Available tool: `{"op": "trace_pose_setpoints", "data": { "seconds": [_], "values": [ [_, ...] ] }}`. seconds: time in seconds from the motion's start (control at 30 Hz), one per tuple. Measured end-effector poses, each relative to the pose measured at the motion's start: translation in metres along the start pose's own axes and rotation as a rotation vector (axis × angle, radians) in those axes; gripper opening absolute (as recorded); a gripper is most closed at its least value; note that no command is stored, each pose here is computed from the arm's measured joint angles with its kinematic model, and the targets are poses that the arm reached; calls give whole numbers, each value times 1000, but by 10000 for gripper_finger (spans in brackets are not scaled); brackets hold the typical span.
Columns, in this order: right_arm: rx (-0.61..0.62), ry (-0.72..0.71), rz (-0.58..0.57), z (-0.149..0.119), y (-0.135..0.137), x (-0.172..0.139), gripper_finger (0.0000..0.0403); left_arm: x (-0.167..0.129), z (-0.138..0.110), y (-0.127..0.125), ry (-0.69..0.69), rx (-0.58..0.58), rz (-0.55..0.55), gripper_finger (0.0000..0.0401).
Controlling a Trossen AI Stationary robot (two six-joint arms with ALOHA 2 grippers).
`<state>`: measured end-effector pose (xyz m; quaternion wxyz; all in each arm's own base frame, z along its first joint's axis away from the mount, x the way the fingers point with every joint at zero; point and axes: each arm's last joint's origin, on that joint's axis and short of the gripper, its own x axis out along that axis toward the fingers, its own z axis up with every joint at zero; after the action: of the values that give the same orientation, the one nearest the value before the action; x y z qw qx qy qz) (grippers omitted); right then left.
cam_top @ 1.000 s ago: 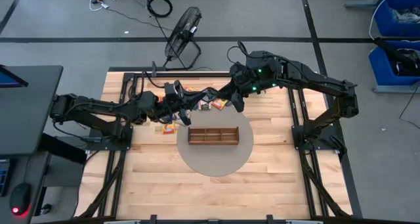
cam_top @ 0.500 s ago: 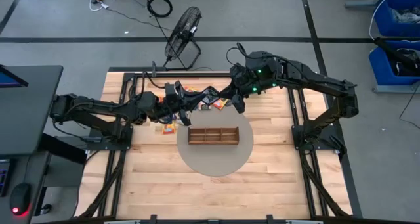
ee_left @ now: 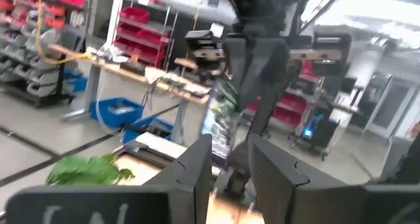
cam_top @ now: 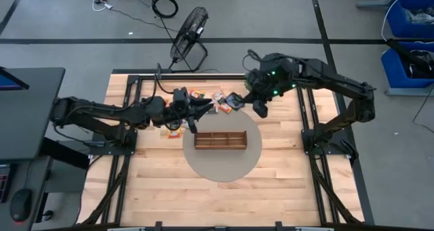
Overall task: Pick & Place Tea
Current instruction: Put the blue tea bag into the right section of the wooden organizer
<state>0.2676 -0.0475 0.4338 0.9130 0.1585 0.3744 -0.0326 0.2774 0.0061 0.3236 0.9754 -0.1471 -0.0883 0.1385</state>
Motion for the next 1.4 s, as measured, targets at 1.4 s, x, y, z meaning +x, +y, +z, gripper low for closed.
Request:
{"op": "trace_pose_setpoints", "data": {
  "seconds": [1.4],
  "values": [
    [-225, 420, 4, -116, -44, 161, 0, -43, 20, 33, 217, -9, 219, 110]
  ]
}}
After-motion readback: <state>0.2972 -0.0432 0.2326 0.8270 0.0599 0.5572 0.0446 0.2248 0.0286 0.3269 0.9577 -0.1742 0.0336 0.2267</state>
